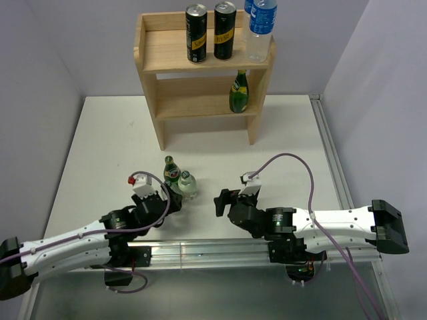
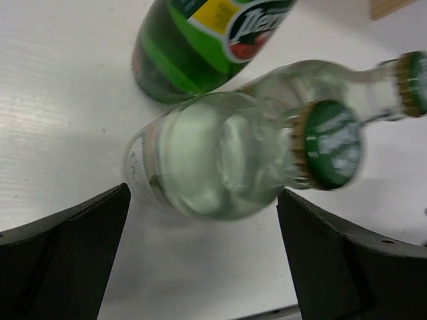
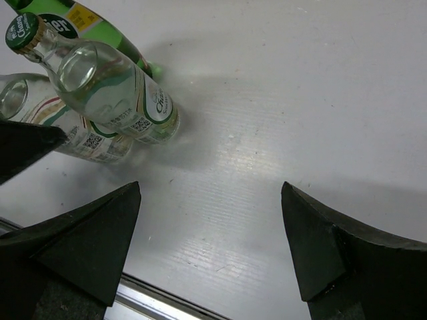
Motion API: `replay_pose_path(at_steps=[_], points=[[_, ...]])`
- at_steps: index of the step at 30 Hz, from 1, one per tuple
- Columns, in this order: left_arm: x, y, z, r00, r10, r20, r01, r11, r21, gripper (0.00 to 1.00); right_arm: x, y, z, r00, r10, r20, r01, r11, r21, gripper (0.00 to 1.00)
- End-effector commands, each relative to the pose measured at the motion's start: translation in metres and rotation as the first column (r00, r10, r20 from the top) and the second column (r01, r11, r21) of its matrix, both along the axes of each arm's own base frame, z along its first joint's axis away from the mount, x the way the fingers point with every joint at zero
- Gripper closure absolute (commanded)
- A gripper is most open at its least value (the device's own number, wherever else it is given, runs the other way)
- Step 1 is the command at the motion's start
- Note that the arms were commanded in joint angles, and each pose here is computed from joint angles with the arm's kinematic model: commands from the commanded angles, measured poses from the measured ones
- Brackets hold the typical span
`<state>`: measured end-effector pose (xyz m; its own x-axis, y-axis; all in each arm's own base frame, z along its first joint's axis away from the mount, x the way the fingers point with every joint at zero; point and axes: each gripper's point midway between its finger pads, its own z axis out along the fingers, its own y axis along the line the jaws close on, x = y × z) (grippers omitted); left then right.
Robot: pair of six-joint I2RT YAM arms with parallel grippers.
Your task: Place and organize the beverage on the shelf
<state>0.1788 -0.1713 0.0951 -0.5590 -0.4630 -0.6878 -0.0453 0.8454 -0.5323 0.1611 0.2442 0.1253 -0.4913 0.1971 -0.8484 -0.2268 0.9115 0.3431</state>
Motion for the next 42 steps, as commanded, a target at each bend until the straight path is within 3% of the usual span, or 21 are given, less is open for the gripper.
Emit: replay_pose_path(at_steps=[1,6,21,35,42], points=[[0.013,0.005,-0.007,0.991,0.132,0.038,-0.131,0.991,-0.012,0.01,0.003,-0.005,0.006,0.999,-0.044,0.018,0.043,0.998,0.041,0.07],[0.023,0.01,-0.022,0.969,0.225,0.103,-0.232,0.97,0.068,0.01,0.003,-0.011,0.004,0.998,-0.052,0.019,0.051,0.998,0.044,0.07],[0.043,0.008,-0.019,0.926,0.226,0.303,-0.273,0.954,0.123,0.01,0.002,-0.009,-0.009,0.999,-0.045,0.005,0.045,0.999,0.029,0.07],[0.054,0.001,-0.036,0.921,0.171,0.349,-0.284,0.908,0.307,0.02,0.002,-0.006,-0.013,0.999,-0.037,0.008,0.036,0.999,0.037,0.07],[0.059,-0.001,-0.036,0.912,0.189,0.364,-0.323,0.878,0.353,0.21,0.001,-0.01,-0.015,0.999,-0.04,0.008,0.04,0.998,0.047,0.07]])
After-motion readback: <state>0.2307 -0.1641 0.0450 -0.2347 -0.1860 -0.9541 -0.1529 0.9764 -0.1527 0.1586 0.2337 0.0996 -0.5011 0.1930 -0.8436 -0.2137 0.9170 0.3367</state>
